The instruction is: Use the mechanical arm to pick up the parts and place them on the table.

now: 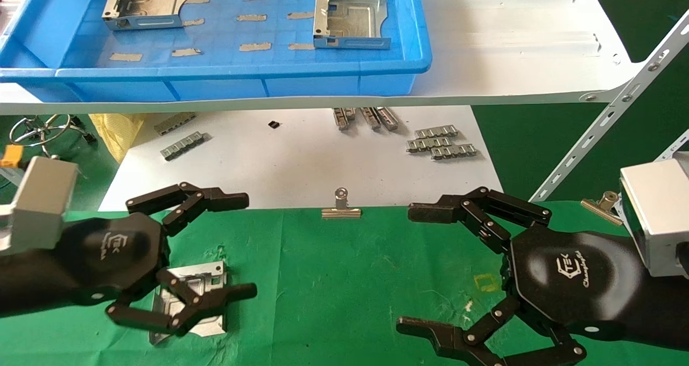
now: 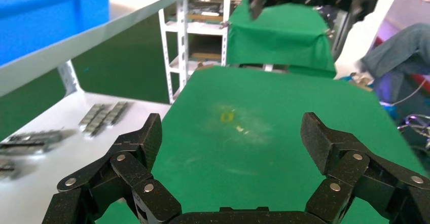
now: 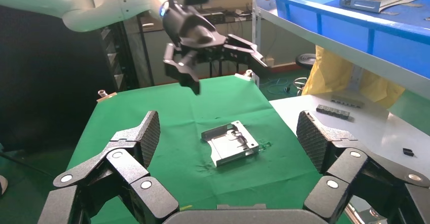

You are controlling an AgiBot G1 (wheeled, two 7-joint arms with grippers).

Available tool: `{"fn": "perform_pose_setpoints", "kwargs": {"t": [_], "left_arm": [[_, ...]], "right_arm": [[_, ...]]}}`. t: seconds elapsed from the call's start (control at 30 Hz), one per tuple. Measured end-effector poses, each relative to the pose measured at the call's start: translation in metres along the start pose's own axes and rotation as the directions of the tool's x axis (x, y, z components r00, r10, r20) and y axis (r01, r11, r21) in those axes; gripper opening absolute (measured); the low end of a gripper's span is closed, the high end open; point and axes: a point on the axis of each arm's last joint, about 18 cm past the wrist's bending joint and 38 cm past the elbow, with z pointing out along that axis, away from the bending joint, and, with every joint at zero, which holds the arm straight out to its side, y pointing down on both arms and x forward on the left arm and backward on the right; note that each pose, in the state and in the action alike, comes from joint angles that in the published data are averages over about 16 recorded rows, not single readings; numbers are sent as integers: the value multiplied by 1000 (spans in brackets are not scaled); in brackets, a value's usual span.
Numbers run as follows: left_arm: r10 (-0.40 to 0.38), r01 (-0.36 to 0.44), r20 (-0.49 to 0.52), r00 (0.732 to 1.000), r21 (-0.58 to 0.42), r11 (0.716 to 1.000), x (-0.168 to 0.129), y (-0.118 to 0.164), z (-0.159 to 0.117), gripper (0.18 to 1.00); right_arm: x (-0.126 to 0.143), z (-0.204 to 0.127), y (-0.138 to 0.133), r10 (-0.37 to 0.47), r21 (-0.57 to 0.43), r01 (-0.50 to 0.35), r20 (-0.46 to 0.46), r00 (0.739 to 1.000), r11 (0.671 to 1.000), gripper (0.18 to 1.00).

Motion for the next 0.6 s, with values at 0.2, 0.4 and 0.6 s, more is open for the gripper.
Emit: {"fn": "perform_pose_setpoints", "kwargs": {"t": [0.2,0.4,0.6], "left_arm": [[-4,5,-33,999,28,1000,19,-15,1,1001],[-3,6,-62,998,44,999,34,-26,1,1001],[-1,5,-74,997,51,999,41,-30,1,1001]], "right_arm": [[0,0,0,0,0,0,0,1000,1000,1001],[0,0,0,0,0,0,0,1000,1000,1001],[0,0,0,0,0,0,0,1000,1000,1001]]}}
